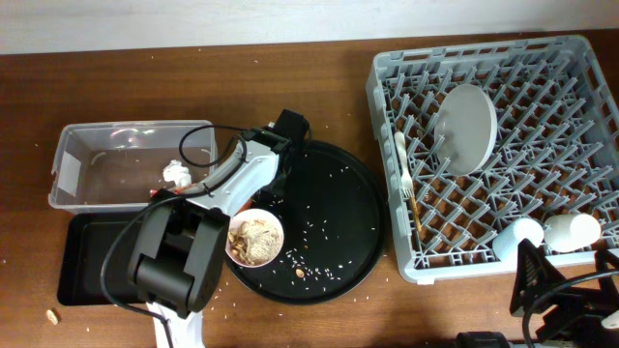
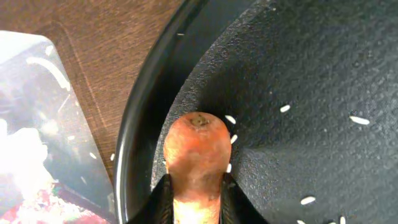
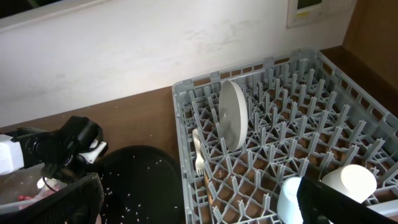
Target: Sort waste into correct bins and load items into the dishwasher rack
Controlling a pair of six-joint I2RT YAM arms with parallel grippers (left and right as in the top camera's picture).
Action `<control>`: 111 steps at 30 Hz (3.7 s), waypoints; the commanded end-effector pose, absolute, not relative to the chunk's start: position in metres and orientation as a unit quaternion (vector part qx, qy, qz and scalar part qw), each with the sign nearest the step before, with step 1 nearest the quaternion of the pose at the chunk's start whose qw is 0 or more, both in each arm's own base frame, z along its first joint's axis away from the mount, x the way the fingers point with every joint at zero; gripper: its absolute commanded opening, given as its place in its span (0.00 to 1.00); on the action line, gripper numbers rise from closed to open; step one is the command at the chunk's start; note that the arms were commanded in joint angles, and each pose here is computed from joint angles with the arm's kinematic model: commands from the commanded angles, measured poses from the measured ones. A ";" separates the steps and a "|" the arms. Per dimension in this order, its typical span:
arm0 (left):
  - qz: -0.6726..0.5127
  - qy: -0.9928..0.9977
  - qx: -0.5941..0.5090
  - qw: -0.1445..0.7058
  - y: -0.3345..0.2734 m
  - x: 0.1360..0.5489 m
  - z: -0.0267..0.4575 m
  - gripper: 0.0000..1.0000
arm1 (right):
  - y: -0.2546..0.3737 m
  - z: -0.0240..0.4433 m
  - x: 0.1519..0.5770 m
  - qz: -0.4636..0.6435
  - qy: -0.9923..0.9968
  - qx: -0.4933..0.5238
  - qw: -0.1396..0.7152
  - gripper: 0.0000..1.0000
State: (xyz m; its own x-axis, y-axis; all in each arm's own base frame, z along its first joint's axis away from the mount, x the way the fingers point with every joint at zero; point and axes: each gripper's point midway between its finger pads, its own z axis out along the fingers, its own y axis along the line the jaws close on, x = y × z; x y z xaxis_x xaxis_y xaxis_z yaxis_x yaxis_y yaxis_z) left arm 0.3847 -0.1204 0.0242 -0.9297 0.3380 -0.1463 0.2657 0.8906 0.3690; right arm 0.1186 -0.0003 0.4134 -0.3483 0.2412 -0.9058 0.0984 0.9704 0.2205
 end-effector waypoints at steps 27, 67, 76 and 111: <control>0.056 0.992 0.097 0.050 -0.120 0.380 0.006 0.48 | 0.000 0.414 0.119 0.063 0.818 0.103 0.563 0.99; -0.061 0.979 -0.096 0.169 -0.003 0.398 0.221 0.60 | 0.000 0.414 0.119 0.063 0.818 0.103 0.563 0.99; 0.044 0.992 0.113 0.019 -0.153 0.278 0.158 0.51 | 0.000 0.414 0.119 0.063 0.818 0.103 0.563 0.99; -0.166 0.974 -0.015 0.155 -0.048 0.244 0.183 0.00 | 0.000 0.414 0.119 0.063 0.818 0.103 0.563 0.99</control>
State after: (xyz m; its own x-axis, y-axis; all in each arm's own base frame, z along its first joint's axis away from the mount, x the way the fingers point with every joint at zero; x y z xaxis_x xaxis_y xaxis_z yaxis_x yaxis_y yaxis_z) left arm 0.2412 -0.0608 0.1777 -0.9567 -0.1013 -0.2729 -0.0478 0.9795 -0.1958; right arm 0.1187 -0.0002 0.4135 -0.3479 0.2417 -0.9058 0.0981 0.9703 0.2212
